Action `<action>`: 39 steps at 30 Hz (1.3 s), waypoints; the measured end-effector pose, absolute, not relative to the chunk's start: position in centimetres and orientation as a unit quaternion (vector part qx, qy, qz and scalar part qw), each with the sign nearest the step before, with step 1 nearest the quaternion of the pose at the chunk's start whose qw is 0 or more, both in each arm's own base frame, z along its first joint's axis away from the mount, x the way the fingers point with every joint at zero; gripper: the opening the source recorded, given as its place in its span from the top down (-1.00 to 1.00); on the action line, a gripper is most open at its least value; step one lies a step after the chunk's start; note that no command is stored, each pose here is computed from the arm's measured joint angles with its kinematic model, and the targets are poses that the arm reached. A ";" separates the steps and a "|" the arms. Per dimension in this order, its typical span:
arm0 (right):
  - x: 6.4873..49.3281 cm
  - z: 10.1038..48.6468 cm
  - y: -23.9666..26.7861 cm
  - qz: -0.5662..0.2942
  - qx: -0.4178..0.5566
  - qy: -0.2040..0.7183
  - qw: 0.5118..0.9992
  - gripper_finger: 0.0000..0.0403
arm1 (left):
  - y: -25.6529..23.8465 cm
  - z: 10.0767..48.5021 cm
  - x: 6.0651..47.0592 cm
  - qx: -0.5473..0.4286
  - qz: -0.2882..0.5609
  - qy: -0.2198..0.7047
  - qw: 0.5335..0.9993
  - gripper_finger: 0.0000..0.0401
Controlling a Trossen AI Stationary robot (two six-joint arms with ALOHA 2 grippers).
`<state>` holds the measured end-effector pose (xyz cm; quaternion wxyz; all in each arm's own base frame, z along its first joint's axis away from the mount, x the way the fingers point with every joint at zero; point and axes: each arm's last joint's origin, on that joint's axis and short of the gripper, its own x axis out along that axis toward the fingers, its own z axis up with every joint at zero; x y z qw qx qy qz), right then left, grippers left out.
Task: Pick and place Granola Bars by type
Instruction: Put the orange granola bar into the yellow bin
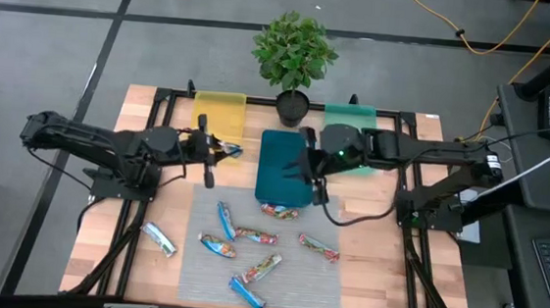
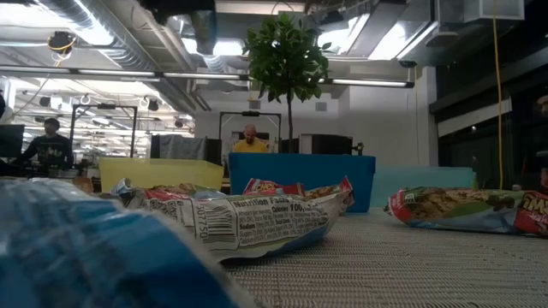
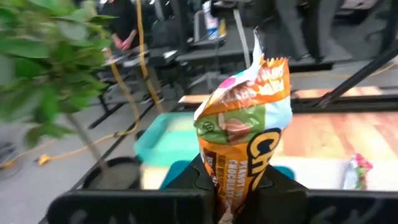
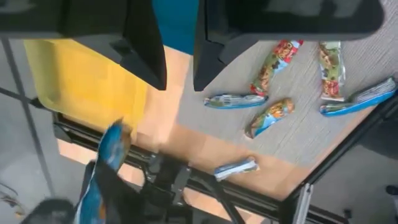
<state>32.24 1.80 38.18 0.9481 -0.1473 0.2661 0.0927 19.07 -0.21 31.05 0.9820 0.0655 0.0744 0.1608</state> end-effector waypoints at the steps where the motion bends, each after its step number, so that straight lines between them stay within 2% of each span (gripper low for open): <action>1: 32.0 38.3 2.0 0.086 -0.148 0.267 0.948 0.61 | -0.1 31.5 18.7 0.066 0.171 0.086 0.979 0.92; 12: 30.0 39.2 4.3 0.055 -0.177 0.277 0.943 0.74 | 0.9 36.7 16.2 0.078 0.274 0.165 0.944 0.94; 19: 28.8 39.3 4.9 0.029 -0.178 0.299 0.937 0.81 | 2.6 38.0 15.8 0.067 0.331 0.197 0.920 0.96; 26: 25.9 38.0 4.7 0.021 -0.169 0.239 0.956 0.89 | 5.8 36.9 17.2 0.069 0.393 0.257 0.880 0.94; 39: 20.0 32.8 3.5 0.004 -0.141 0.096 0.985 0.93 | 14.0 31.6 20.1 -0.008 0.424 0.394 0.816 0.95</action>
